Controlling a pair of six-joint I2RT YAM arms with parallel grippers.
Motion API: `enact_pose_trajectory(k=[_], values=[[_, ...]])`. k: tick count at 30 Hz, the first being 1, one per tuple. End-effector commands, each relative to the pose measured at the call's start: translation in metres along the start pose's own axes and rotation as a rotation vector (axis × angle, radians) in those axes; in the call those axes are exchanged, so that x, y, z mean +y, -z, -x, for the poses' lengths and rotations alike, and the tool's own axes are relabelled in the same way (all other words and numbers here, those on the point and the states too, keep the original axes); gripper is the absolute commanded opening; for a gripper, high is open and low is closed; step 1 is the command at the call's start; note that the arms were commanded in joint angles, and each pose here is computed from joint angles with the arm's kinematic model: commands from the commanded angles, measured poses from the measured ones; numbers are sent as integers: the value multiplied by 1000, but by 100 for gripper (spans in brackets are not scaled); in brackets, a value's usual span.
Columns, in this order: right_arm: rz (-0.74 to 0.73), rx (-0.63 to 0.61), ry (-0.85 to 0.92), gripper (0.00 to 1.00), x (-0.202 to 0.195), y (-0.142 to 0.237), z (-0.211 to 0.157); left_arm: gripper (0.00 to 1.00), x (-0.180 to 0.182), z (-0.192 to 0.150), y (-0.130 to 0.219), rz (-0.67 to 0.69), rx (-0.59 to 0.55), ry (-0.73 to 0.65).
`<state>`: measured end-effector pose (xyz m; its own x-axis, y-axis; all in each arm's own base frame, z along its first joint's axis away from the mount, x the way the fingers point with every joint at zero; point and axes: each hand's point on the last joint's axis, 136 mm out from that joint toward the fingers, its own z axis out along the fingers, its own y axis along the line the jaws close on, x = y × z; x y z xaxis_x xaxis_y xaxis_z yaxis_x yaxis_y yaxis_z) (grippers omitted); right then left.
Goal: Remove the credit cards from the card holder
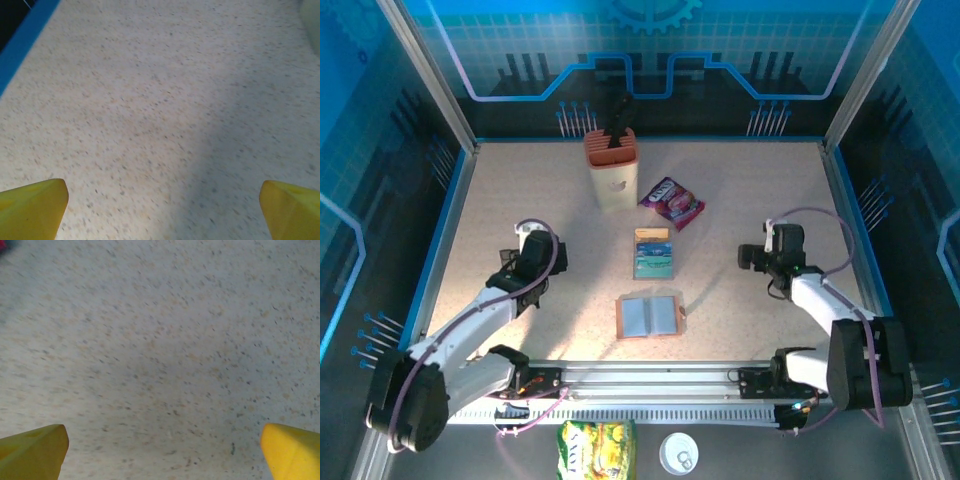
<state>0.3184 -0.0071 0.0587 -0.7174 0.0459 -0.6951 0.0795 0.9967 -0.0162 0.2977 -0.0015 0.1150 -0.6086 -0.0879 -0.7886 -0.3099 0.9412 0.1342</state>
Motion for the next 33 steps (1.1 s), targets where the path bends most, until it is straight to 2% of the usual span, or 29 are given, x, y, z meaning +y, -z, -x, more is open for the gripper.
enact_pose_trajectory(k=[1,6,10,13,16,20,25,33], values=[[-41,-276,4,100,-11,3,63,99,5,22,-18,63,-117,-15],[27,-407,-23,100,0,-1,85,99,-5,23,-39,23,-165,-19],[45,-459,-19,100,4,-6,93,99,-6,34,-46,-35,-224,19],[46,-444,-8,100,6,-13,93,99,-5,43,-49,-84,-278,59],[86,-451,47,100,19,-15,92,99,2,46,-57,-85,-264,83],[118,-538,92,100,30,-17,82,99,1,55,-61,-136,-316,114],[131,-519,117,100,36,-17,82,99,-5,57,-68,-190,-372,118],[62,-491,83,100,26,-23,84,99,-23,46,-86,-246,-340,71]])
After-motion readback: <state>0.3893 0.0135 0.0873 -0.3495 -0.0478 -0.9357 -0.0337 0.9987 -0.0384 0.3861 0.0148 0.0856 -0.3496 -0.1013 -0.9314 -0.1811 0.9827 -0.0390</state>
